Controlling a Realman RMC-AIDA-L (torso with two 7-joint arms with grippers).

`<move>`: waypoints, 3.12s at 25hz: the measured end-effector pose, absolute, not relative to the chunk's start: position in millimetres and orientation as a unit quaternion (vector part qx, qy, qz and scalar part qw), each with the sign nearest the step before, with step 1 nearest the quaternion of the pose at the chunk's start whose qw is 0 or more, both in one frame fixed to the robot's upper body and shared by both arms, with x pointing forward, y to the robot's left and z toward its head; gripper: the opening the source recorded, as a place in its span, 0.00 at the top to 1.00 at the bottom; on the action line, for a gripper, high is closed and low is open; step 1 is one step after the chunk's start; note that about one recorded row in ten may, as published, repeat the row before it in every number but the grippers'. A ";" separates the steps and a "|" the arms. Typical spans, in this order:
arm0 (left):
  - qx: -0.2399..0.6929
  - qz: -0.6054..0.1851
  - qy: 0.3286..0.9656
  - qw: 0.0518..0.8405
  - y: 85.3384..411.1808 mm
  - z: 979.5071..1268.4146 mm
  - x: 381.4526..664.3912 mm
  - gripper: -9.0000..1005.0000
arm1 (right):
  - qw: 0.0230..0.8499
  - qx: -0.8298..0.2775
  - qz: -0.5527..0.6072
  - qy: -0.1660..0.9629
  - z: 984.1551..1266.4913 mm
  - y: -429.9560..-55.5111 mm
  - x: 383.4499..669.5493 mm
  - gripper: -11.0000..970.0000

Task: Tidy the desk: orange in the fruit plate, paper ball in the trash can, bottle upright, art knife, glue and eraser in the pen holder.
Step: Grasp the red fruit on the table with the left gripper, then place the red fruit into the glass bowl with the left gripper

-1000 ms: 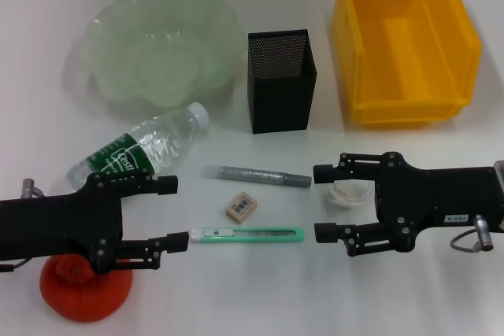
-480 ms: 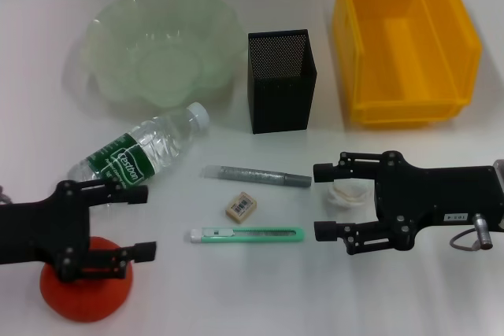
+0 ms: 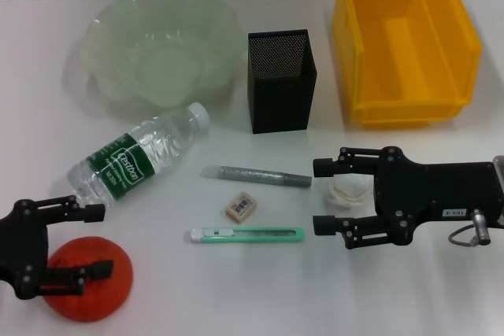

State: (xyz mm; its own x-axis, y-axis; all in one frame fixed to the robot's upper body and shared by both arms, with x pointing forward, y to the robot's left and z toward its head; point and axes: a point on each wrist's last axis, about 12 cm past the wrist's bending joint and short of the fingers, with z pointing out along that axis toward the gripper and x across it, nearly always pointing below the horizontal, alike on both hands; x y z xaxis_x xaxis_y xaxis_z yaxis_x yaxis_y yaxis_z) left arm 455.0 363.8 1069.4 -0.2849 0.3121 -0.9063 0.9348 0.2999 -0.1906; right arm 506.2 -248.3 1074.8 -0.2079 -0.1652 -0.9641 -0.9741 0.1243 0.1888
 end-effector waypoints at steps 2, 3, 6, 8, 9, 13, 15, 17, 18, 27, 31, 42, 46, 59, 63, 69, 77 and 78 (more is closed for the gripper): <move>0.445 -0.383 0.707 0.394 367.2 1068.5 453.9 0.26 | 0.426 -0.464 0.474 0.616 1075.1 -247.8 506.6 0.20; 0.444 -0.381 0.709 0.392 368.5 1068.1 453.3 0.27 | 0.426 -0.465 0.474 0.615 1075.2 -247.5 506.8 0.20; 0.443 -0.377 0.714 0.388 370.8 1066.8 451.7 0.27 | 0.424 -0.466 0.474 0.615 1075.2 -247.2 507.0 0.20; 0.442 -0.374 0.718 0.386 372.4 1066.0 450.5 0.27 | 0.424 -0.467 0.473 0.615 1074.9 -247.4 506.7 0.20; 0.442 -0.373 0.718 0.386 373.1 1065.9 450.2 0.28 | 0.423 -0.468 0.473 0.616 1074.8 -247.8 506.6 0.20; 0.446 -0.366 0.724 0.379 376.2 1065.0 448.6 0.28 | 0.419 -0.471 0.471 0.617 1074.4 -249.1 506.4 0.20; 0.449 -0.359 0.730 0.370 378.1 1062.8 448.0 0.28 | 0.419 -0.471 0.471 0.618 1074.5 -249.2 506.5 0.21; 0.449 -0.359 0.730 0.370 378.1 1062.8 448.0 0.29 | 0.418 -0.470 0.471 0.618 1074.5 -249.3 506.6 0.21; 0.451 -0.352 0.736 0.362 379.2 1060.8 447.9 0.29 | 0.418 -0.470 0.471 0.618 1074.5 -249.3 506.6 0.21; 0.480 -0.328 0.724 0.370 376.8 1056.0 448.6 0.30 | 0.415 -0.466 0.474 0.621 1074.2 -249.0 506.4 0.21; 0.481 -0.326 0.725 0.370 376.9 1055.7 448.9 0.31 | 0.414 -0.465 0.475 0.622 1074.3 -249.1 506.4 0.22; 0.472 -0.346 0.711 0.391 375.2 1062.5 447.6 0.74 | 0.413 -0.463 0.476 0.623 1073.6 -250.0 505.0 0.22; 0.458 -0.376 0.681 0.430 370.8 1074.8 447.6 0.80 | 0.414 -0.463 0.476 0.623 1073.6 -250.6 504.5 0.23; 0.441 -0.423 0.617 0.496 312.1 1078.1 473.0 0.89 | 0.415 -0.461 0.478 0.622 1073.4 -250.2 503.8 0.23; 0.436 -0.419 0.616 0.506 307.1 1078.0 477.5 0.91 | 0.422 -0.454 0.475 0.625 1071.0 -252.8 501.2 0.24; 0.371 -0.395 0.599 0.590 299.2 1084.6 497.4 0.92 | 0.457 -0.433 0.460 0.626 1069.3 -262.1 498.0 0.24; 0.283 -0.349 0.626 0.637 295.0 1081.6 527.7 0.92 | 0.481 -0.412 0.456 0.626 1067.1 -269.8 491.3 0.25; 0.268 -0.340 0.635 0.640 291.6 1079.7 535.9 0.92 | 0.481 -0.412 0.456 0.626 1067.1 -269.8 491.3 0.25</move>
State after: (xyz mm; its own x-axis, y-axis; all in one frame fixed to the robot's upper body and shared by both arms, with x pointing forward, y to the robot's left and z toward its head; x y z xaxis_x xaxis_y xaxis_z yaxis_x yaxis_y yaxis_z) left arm 535.9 291.6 1079.7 -0.0377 -0.0955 -0.9947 0.7755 0.6250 -0.0894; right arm 491.3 -269.8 1067.1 -0.1983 -0.0767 -0.9771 -0.9535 0.2460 0.1742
